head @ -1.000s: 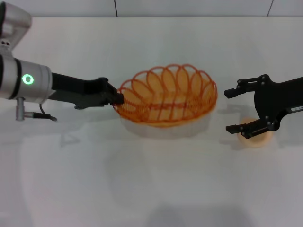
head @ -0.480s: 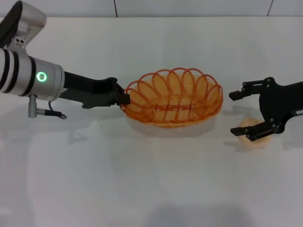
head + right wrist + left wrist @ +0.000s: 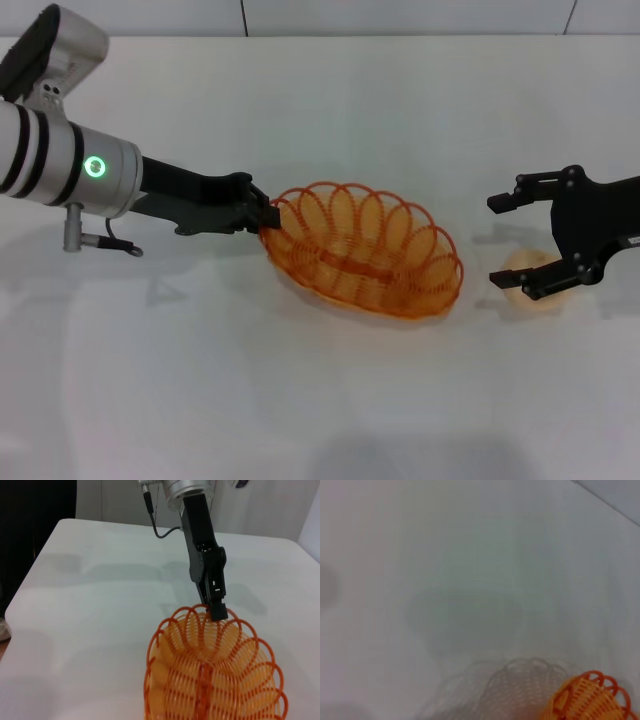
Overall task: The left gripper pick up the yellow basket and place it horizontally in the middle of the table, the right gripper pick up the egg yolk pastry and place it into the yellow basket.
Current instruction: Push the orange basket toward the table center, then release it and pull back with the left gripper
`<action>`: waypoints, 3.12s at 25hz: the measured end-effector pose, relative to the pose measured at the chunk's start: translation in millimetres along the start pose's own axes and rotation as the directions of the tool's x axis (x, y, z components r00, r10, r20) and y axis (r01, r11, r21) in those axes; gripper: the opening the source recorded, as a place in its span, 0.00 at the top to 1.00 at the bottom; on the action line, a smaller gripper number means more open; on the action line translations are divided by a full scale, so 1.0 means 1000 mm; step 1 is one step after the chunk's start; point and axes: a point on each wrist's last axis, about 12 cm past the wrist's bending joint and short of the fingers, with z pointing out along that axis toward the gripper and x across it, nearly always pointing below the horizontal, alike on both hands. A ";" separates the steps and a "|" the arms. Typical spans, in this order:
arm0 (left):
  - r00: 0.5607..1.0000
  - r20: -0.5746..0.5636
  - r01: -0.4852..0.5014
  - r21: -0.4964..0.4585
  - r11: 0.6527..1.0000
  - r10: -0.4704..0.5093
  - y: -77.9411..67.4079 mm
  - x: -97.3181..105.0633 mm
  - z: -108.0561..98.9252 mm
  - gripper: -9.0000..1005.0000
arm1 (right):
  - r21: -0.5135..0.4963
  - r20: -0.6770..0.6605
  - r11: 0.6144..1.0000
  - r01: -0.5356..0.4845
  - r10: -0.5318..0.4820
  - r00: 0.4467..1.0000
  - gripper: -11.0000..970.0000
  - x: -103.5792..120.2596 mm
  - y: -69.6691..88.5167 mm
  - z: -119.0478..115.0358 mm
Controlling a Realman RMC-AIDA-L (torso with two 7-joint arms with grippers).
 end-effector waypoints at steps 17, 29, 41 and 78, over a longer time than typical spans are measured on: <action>0.997 -0.073 -0.004 0.015 1.000 0.005 0.003 0.011 0.003 0.69 | 0.009 0.019 1.000 -0.005 0.005 1.000 0.13 -0.002 0.001 0.000; 0.965 0.195 -0.194 0.066 0.979 0.178 0.020 0.002 -0.077 0.43 | 0.010 0.049 0.997 -0.074 0.073 0.996 0.13 0.003 0.006 -0.018; 0.517 0.427 -0.824 0.015 0.566 0.742 0.037 0.047 -0.113 0.43 | -0.008 0.024 0.981 -0.195 0.195 0.981 0.13 0.007 0.005 -0.039; 0.315 0.126 -0.948 0.097 0.304 0.941 0.040 0.092 -0.084 0.12 | 0.064 -0.269 0.922 -0.381 0.384 0.883 0.16 -0.002 -0.023 -0.029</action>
